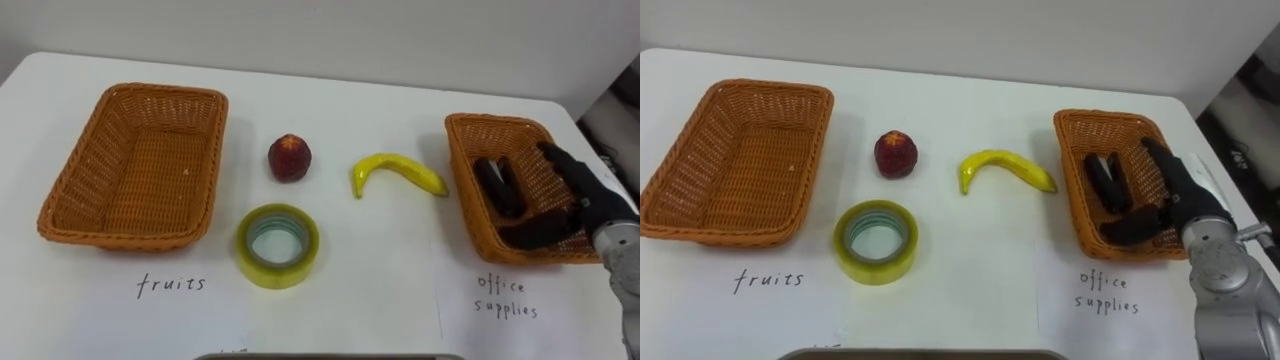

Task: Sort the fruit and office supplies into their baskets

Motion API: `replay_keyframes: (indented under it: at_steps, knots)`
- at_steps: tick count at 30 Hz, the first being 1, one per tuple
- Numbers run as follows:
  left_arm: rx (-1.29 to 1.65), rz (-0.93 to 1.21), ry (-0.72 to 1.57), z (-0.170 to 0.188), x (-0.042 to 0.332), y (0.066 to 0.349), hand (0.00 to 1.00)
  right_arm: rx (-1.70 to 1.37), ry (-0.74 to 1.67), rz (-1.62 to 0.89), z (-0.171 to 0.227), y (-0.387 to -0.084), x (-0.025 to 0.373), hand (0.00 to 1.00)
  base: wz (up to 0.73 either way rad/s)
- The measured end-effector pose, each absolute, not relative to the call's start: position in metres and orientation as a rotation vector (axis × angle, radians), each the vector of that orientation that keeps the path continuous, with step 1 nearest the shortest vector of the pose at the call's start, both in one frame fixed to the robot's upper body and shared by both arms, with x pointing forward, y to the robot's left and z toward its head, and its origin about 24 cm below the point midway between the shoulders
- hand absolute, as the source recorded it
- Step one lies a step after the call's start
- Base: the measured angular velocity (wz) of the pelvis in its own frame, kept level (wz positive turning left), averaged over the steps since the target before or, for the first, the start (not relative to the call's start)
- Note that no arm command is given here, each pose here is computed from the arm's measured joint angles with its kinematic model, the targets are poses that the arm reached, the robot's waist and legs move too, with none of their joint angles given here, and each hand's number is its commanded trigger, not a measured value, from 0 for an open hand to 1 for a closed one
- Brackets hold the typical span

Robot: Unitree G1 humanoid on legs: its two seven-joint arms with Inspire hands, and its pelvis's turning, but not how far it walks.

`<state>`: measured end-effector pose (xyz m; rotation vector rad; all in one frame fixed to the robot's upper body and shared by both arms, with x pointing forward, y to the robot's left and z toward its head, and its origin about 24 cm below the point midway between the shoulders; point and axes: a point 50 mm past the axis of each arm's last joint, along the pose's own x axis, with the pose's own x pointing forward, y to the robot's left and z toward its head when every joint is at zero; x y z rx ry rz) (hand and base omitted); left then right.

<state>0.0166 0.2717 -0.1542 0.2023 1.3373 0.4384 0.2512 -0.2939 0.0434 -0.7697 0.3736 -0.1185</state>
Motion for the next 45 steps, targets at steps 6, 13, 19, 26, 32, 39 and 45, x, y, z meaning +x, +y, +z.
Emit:
replay_keyframes:
  at_steps: [6,13,19,26,32,39,45]
  knots:
    - [0.203,0.44,1.351,-0.155,0.01,0.271,0.0,-0.794,0.234,-0.165,0.071,-0.287,0.256,0.0,0.0]
    - [0.222,0.459,1.349,-0.154,0.01,0.273,0.0,-0.802,-0.033,-0.303,0.123,-0.279,0.257,0.0,0.0]
    - [0.23,0.466,1.333,-0.154,0.014,0.273,0.0,-0.808,-0.147,-0.352,0.141,-0.273,0.258,0.0,0.0]
    - [0.233,0.467,1.323,-0.154,0.015,0.273,0.0,-0.842,-0.297,-0.354,0.17,-0.258,0.25,0.0,-0.02]
    - [0.234,0.463,1.323,-0.154,0.015,0.271,0.0,-0.787,-0.339,-0.326,0.175,-0.253,0.248,0.0,-0.06]
    - [0.249,0.441,1.334,-0.155,0.015,0.27,0.0,-0.664,-0.349,-0.122,0.168,-0.223,0.253,0.0,0.01]
    - [0.258,0.394,1.335,-0.157,0.02,0.263,0.0,-0.531,-0.312,0.007,0.153,-0.203,0.257,0.0,0.08]
